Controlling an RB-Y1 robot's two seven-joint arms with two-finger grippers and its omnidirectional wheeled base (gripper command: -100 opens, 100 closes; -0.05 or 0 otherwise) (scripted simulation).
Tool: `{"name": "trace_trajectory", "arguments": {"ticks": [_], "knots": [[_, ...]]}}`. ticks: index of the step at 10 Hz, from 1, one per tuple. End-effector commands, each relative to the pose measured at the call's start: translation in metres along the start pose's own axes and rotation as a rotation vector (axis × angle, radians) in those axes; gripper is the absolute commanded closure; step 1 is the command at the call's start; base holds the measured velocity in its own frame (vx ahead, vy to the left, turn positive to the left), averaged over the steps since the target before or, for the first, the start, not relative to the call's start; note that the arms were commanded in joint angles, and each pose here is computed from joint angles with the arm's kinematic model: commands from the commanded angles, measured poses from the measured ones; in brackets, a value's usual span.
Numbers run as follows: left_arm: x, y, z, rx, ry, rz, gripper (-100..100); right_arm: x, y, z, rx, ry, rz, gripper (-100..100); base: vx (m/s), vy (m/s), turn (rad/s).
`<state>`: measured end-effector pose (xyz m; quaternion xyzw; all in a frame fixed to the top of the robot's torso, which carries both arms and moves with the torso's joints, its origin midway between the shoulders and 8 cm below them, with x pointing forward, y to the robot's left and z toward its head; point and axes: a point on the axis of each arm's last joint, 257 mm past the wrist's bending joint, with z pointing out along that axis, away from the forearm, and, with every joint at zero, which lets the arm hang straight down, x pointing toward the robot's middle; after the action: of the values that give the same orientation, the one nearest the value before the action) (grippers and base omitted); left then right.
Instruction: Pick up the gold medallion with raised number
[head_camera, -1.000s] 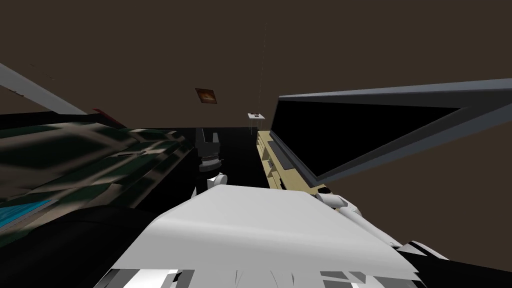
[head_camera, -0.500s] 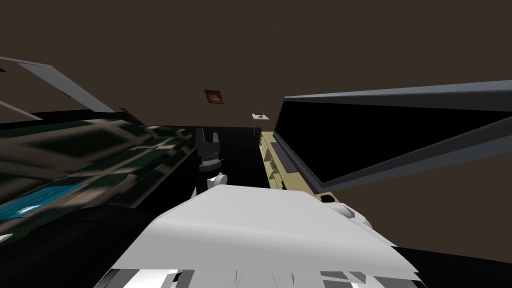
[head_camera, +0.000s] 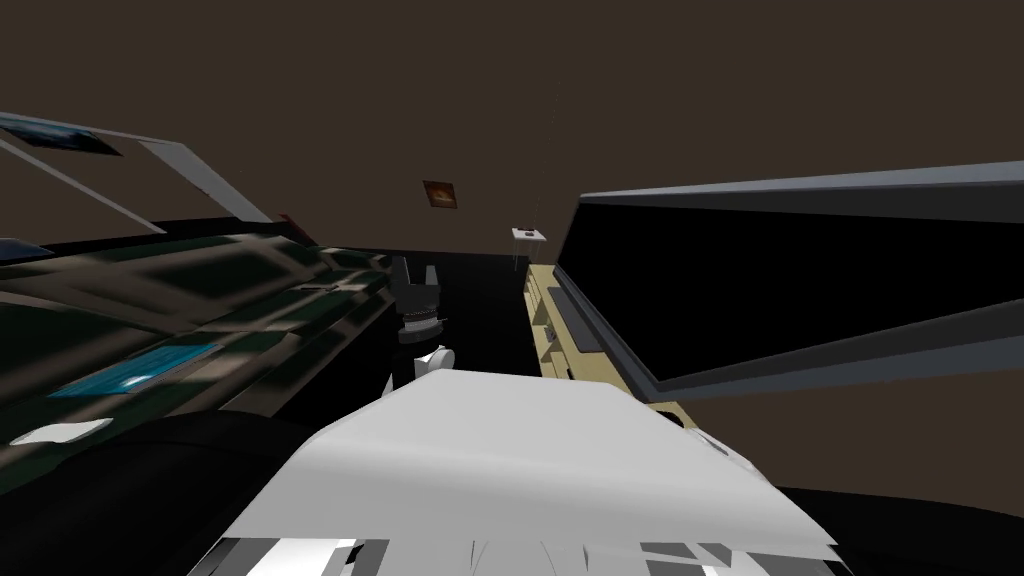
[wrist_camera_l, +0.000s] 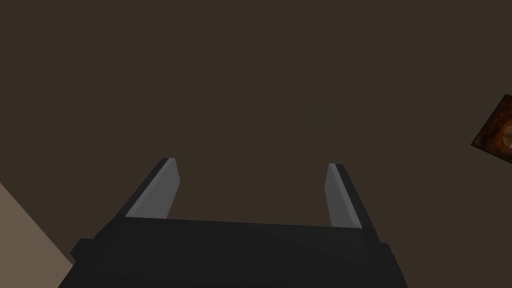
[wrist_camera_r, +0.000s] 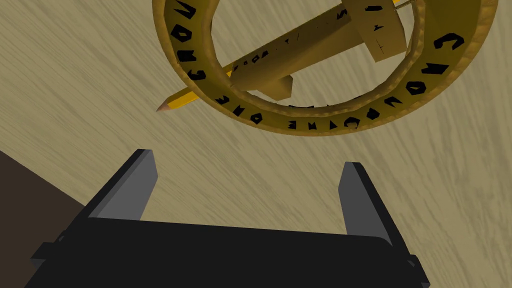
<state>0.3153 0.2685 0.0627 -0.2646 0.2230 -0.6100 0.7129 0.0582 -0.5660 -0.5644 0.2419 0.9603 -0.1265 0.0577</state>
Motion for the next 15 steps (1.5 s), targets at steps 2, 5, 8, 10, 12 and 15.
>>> {"name": "trace_trajectory", "arguments": {"ticks": [2,5,8,10,12,15], "knots": [[0.0,0.0,0.0,0.0,0.0,0.0,0,0.003,-0.001,0.0,-0.017,-0.015,0.065,-100,0.002,-0.001,-0.028],[0.0,0.0,0.0,0.0,0.0,0.0,0,0.058,-0.016,-0.006,-0.033,0.022,0.085,-100,0.036,-0.024,0.239],[0.0,0.0,0.0,0.0,0.0,0.0,0,0.079,-0.016,-0.015,-0.072,0.027,0.086,-100,0.01,-0.001,0.113],[0.0,0.0,0.0,0.0,0.0,0.0,0,0.111,-0.023,-0.019,-0.085,0.055,0.136,-100,0.045,-0.032,0.173],[0.0,0.0,0.0,0.0,0.0,0.0,0,0.108,-0.02,-0.019,-0.096,0.047,0.188,-100,0.002,-0.002,-0.027],[0.0,0.0,0.0,0.0,0.0,0.0,0,0.17,-0.027,-0.039,-0.14,0.115,0.216,-100,0.034,-0.028,0.244]]}}
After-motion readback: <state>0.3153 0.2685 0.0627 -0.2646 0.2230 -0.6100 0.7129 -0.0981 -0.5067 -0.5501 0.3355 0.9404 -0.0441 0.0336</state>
